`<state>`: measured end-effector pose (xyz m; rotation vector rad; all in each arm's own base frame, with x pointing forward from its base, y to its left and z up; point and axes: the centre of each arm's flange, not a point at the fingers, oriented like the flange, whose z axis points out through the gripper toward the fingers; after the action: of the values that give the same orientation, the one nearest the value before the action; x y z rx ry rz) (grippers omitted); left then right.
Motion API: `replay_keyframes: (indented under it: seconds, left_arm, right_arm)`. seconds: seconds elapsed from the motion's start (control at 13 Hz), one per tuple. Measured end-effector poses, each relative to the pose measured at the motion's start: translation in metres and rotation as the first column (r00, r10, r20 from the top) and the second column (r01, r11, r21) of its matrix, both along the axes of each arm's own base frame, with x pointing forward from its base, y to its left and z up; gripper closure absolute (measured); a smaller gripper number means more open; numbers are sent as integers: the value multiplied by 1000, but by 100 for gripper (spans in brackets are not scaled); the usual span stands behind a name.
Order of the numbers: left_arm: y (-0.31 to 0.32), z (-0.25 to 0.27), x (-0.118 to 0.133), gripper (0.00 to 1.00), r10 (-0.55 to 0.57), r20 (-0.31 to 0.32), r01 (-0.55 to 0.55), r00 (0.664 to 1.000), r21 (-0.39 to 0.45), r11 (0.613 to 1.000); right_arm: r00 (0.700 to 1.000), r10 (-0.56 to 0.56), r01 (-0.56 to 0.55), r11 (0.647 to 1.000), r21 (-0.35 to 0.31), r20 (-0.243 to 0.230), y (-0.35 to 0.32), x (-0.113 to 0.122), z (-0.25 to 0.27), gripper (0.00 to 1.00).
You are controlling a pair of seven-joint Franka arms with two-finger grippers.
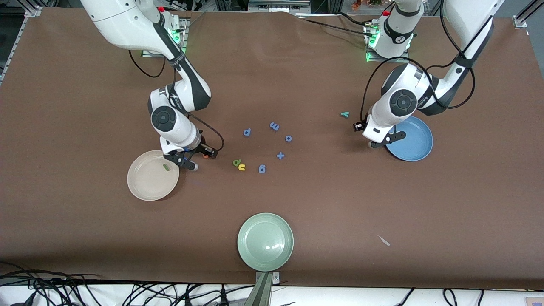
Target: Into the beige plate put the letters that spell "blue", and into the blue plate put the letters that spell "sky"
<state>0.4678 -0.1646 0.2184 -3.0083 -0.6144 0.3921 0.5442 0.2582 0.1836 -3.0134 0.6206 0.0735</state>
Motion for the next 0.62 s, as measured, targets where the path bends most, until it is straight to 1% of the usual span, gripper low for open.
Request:
replay_keyframes:
  seconds: [0.15, 0.31, 0.46, 0.62]
  left_arm:
    - [-2, -16, -17, 35, 94, 24, -94, 995, -11, 996]
    - [-7, -26, -34, 35, 193, 27, -193, 981, -1, 981]
    - [-12, -28, -40, 35, 275, 25, -275, 961, 19, 961]
    - [-19, -30, -47, 35, 340, 35, -340, 940, 20, 940]
  right_arm:
    - [1000, 3, -3, 1000, 0, -1, 5, -3, -1, 33]
    - [1000, 2, -2, 1000, -1, -1, 5, -3, -1, 33]
    - [1000, 4, -4, 1000, -5, 7, 2, -2, -4, 33]
    - [1000, 10, -10, 1000, -18, 14, -4, -1, -8, 33]
